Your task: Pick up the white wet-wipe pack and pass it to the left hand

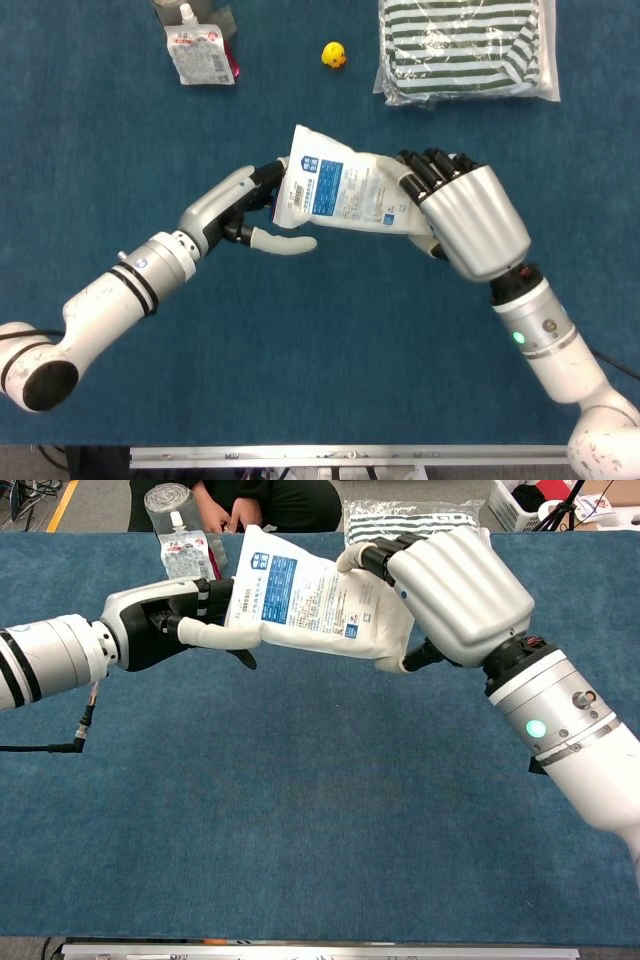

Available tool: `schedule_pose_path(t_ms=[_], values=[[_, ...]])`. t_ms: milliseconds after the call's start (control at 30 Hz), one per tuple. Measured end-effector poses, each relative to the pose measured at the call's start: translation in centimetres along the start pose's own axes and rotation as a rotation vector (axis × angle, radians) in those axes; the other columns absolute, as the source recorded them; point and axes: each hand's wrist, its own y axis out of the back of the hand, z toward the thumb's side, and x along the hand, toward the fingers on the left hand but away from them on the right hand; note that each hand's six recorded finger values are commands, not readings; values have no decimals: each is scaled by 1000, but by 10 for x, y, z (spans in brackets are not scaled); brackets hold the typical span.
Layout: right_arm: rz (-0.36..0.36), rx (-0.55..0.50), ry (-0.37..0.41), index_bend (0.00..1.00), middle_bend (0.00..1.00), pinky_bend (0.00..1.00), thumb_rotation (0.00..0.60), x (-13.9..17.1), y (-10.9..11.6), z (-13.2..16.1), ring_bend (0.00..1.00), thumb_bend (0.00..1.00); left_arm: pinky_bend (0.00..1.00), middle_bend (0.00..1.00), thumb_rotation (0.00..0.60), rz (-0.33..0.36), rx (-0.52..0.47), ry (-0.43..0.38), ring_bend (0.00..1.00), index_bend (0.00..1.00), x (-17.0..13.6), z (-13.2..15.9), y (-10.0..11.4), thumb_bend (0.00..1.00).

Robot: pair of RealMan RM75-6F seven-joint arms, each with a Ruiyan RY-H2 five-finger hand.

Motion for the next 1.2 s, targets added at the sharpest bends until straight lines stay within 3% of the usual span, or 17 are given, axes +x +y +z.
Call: schedule_pose_path(t_ms=[200,300,367,467,567,733,933,1133,1200], values=[[19,8,18,323,464,603,600,-1,-6,5,544,0,362,105,488,-17,0,6,178,165,6,4,-5,91],[26,9,25,324,464,603,600,-1,-8,8,544,0,393,135,554,-25,-2,3,210,170,8,5,-8,90],[26,8,27,324,464,603,600,-1,-8,9,544,0,458,224,599,-22,-7,2,276,198,9,5,-9,91],[25,6,30,324,464,603,600,-1,-8,10,544,0,556,365,600,-9,-13,-2,388,293,10,5,-9,91],[23,4,32,324,464,603,600,-1,-7,11,544,0,640,515,600,24,-30,-10,502,421,12,5,-7,91],[21,0,39,324,464,603,600,0,-6,13,545,0,743,661,600,116,-75,-19,614,554,15,4,0,91],[24,-5,41,343,464,603,600,0,-7,13,544,0,793,720,600,221,-87,-9,660,611,15,2,4,91],[20,-13,41,339,446,603,600,1,-7,13,511,0,824,768,600,265,-121,-10,694,647,13,3,3,107],[19,-16,45,295,412,603,600,1,-7,13,489,0,839,797,600,279,-135,-14,714,671,12,4,4,130]])
